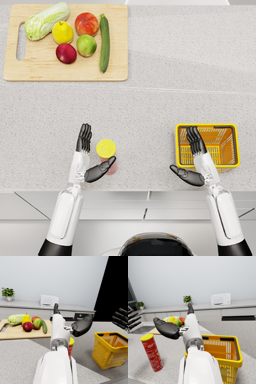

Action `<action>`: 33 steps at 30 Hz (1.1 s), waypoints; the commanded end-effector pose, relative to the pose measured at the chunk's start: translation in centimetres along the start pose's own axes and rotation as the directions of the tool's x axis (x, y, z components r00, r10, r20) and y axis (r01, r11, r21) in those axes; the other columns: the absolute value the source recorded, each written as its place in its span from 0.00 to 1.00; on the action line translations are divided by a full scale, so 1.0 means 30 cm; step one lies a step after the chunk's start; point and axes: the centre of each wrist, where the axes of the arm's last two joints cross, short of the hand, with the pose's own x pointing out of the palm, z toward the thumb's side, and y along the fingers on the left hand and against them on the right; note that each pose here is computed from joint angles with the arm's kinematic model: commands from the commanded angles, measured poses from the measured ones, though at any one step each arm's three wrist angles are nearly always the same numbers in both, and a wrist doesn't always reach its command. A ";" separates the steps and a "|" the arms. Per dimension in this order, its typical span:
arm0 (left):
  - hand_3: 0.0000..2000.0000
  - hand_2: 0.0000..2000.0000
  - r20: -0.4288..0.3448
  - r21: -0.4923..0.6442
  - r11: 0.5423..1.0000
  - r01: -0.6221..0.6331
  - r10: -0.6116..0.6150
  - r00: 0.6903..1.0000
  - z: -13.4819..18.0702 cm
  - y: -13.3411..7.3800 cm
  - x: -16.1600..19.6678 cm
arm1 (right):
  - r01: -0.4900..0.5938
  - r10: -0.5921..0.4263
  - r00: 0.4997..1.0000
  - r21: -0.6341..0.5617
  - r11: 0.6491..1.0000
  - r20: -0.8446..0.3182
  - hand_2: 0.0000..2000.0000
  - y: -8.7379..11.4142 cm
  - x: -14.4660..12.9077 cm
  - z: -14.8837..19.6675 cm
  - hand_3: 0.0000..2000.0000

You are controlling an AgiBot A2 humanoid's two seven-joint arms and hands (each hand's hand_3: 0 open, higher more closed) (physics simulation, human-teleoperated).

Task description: Pick up the red potato chip and place it into the yellow basket

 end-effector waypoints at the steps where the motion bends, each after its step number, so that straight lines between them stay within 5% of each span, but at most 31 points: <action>1: 0.00 0.00 0.000 0.000 1.000 0.000 0.000 1.000 0.000 0.000 0.000 | 0.000 0.000 1.000 0.000 1.000 0.000 0.00 0.000 0.000 0.000 0.00; 15: 0.00 0.00 0.003 -0.028 0.999 0.017 -0.016 1.000 -0.024 0.002 0.014 | -0.017 0.017 1.000 0.027 0.999 0.008 0.00 -0.004 0.014 -0.024 0.00; 18: 0.00 0.00 0.006 0.092 0.994 0.054 -0.055 0.998 0.018 0.014 0.001 | 0.089 -0.089 0.996 -0.148 0.985 0.011 0.00 -0.022 -0.017 0.063 0.00; 22: 0.00 0.00 0.016 0.143 0.988 0.053 -0.055 0.998 0.031 0.032 -0.012 | 0.159 -0.158 0.987 -0.189 0.969 0.022 0.00 -0.014 -0.048 0.073 0.00; 28: 0.00 0.00 -0.231 0.101 0.993 0.053 -0.029 0.973 -0.026 0.031 -0.010 | 0.168 -0.208 0.952 -0.187 0.968 -0.222 0.00 -0.010 -0.038 0.051 0.00; 33: 0.00 0.00 -0.368 -0.018 1.000 0.023 -0.028 0.930 -0.142 0.042 -0.029 | 0.172 -0.215 0.930 -0.164 0.971 -0.298 0.00 -0.011 -0.034 0.023 0.00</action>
